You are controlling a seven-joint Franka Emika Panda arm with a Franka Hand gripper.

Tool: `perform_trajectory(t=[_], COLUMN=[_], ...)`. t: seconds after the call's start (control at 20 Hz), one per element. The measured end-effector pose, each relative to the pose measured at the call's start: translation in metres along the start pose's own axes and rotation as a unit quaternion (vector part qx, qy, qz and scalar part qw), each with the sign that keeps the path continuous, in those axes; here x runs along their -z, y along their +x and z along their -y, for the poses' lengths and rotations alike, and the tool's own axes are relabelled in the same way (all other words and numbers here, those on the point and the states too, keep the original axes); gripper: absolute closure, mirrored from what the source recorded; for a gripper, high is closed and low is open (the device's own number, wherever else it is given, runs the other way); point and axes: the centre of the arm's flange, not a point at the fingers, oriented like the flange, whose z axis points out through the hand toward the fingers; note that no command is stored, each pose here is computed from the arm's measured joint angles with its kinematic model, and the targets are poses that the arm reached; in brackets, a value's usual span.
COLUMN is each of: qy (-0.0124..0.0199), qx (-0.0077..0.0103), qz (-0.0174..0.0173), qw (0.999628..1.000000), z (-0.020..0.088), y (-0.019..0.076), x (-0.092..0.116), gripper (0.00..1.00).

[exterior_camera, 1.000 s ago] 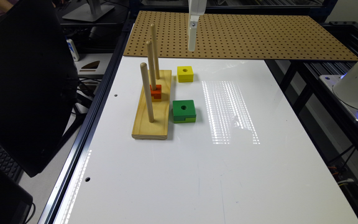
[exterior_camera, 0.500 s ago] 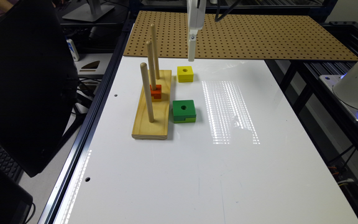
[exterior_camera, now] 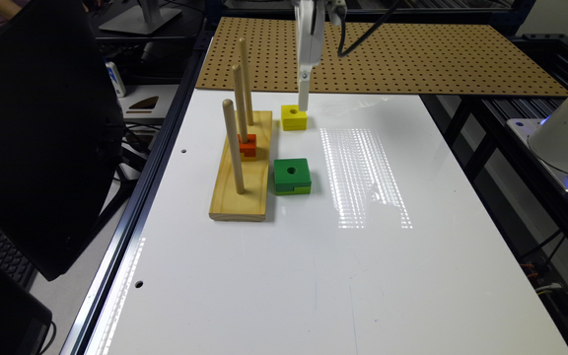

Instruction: Pick up yellow block.

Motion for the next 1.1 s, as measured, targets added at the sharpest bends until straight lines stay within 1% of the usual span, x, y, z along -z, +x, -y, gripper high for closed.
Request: perform_trajectory(t=[0.35,0.5,0.65,0.75,0.8,0.9,1.0,1.1], qy=[0.0004,0.0018,0.0042,0.0051,0.0047,0.0032,0.0034,0.0045], qx=[0.0001,0.0020,0.0039,0.0048,0.0051,0.0051,0.0050,0.0049], qz=[-0.0005,-0.0015,-0.0038,-0.0043,-0.0036,-0.0011,-0.0007,-0.0016], qw=[1.000000,0.999995,0.999976,0.999966,0.999970,0.999981,0.999981,0.999977], z=[0.000,0.003,0.007,0.008,0.008,0.008,0.008,0.008], y=[0.0003,0.0002,0.0008,0.0007,0.0004,-0.0002,-0.0005,-0.0002], x=[-0.001,0.001,0.003,0.004,0.003,-0.002,-0.013,-0.023], gripper=[0.00,0.00,0.00,0.00,0.00,0.00,0.00,0.00])
